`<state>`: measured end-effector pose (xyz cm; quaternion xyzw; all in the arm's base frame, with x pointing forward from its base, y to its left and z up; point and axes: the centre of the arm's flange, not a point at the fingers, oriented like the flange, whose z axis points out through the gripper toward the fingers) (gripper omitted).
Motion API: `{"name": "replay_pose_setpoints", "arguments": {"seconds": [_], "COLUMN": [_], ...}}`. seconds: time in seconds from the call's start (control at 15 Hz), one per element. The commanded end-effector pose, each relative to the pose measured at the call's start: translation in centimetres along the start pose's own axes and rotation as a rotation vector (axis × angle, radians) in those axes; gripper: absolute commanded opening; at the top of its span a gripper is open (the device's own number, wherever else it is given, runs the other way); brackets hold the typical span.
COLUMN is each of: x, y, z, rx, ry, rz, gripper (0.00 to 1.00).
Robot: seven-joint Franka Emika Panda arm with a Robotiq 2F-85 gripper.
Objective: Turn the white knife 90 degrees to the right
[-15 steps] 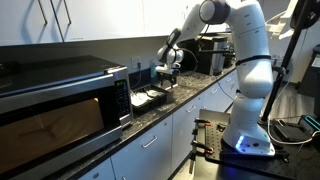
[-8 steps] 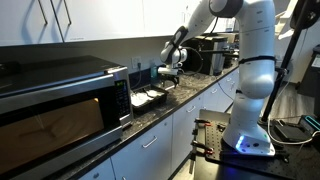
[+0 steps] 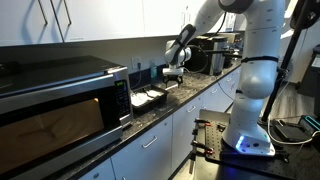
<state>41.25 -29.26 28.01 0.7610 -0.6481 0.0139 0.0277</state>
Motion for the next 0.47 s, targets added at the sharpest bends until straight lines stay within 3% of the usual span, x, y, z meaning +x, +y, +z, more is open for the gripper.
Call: {"name": "replay_pose_setpoints", "arguments": {"seconds": [0.0, 0.07, 0.4], "x": [-1.2, -0.3, -0.5], "y": [1.5, 0.3, 0.6], "z": [-1.3, -0.2, -0.4], "rx": [0.009, 0.004, 0.008], "ry": [-0.014, -0.004, -0.007], "rz": [-0.084, -0.043, -0.068], "gripper": [1.00, 1.00, 1.00]}}
